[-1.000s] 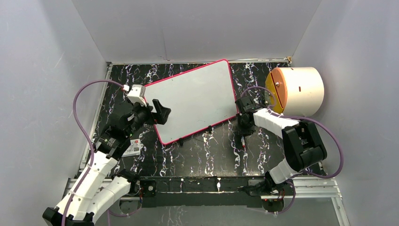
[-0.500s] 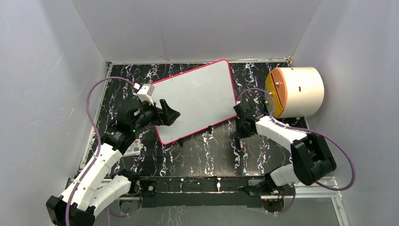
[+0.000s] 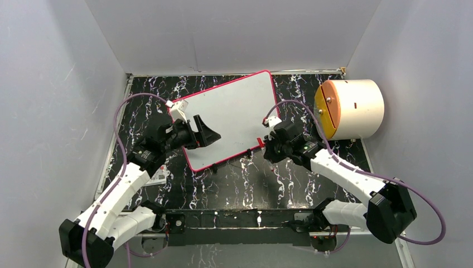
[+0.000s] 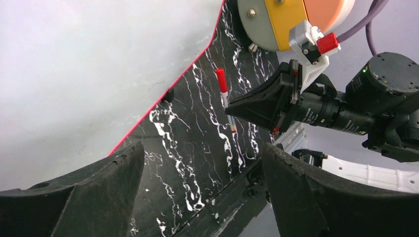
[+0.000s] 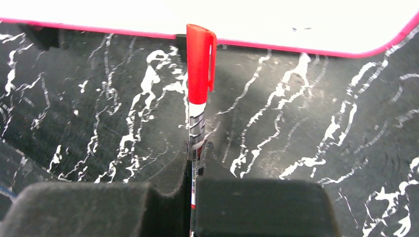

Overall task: Write a sentence on the whiteboard
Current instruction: Open the whiteboard marker at the center of the board.

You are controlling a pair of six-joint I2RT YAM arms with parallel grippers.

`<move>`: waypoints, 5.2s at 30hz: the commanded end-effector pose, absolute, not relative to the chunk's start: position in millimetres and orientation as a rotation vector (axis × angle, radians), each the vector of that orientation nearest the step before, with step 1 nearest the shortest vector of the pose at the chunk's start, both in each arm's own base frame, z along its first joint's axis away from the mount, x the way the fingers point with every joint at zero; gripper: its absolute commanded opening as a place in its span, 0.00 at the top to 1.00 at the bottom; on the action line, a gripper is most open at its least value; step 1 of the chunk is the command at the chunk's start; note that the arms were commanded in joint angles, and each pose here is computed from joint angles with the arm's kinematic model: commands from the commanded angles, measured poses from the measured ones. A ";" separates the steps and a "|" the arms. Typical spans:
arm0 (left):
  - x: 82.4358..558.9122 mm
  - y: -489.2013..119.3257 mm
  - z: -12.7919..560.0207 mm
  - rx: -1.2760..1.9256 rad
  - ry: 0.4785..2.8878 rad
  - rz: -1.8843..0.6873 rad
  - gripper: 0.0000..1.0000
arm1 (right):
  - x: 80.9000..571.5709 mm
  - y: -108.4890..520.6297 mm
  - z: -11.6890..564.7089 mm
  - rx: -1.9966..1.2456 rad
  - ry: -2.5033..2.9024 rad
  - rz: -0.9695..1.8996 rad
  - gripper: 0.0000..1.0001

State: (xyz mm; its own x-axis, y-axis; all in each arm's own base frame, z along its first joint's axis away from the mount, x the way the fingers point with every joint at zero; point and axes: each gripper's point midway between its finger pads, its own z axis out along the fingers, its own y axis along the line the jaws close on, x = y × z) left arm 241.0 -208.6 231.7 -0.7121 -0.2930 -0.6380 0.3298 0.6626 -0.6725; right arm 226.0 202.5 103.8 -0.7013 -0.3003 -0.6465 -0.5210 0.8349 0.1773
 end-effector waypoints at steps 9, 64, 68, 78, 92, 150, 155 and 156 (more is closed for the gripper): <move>230.4 -265.3 236.3 -0.003 2.133 -1.211 0.19 | 213.8 286.3 187.2 -0.908 1.962 0.690 1.00; 263.3 -269.5 244.1 -0.505 1.919 -1.354 1.00 | 228.3 256.8 261.8 -0.486 1.714 0.655 0.01; 263.5 -267.0 252.9 -0.554 1.865 -1.407 1.00 | 214.6 261.4 277.3 -0.517 1.613 0.755 0.01; 257.8 -278.3 279.7 -0.588 1.772 -1.616 1.00 | 196.8 272.8 300.9 -0.398 1.471 1.031 0.01; 253.0 -296.3 272.7 -0.603 1.813 -1.761 1.00 | 210.2 277.8 290.9 -0.231 1.518 1.354 0.28; 274.5 -262.4 282.6 -0.762 1.591 -1.668 1.00 | 183.7 260.2 262.1 -0.275 1.562 1.370 1.00; 275.3 -256.2 285.3 -0.753 1.569 -1.636 1.00 | 180.3 250.6 257.3 -0.270 1.555 1.332 1.00; 274.4 -256.1 285.5 -0.743 1.571 -1.631 1.00 | 180.8 248.4 255.7 -0.268 1.557 1.316 1.00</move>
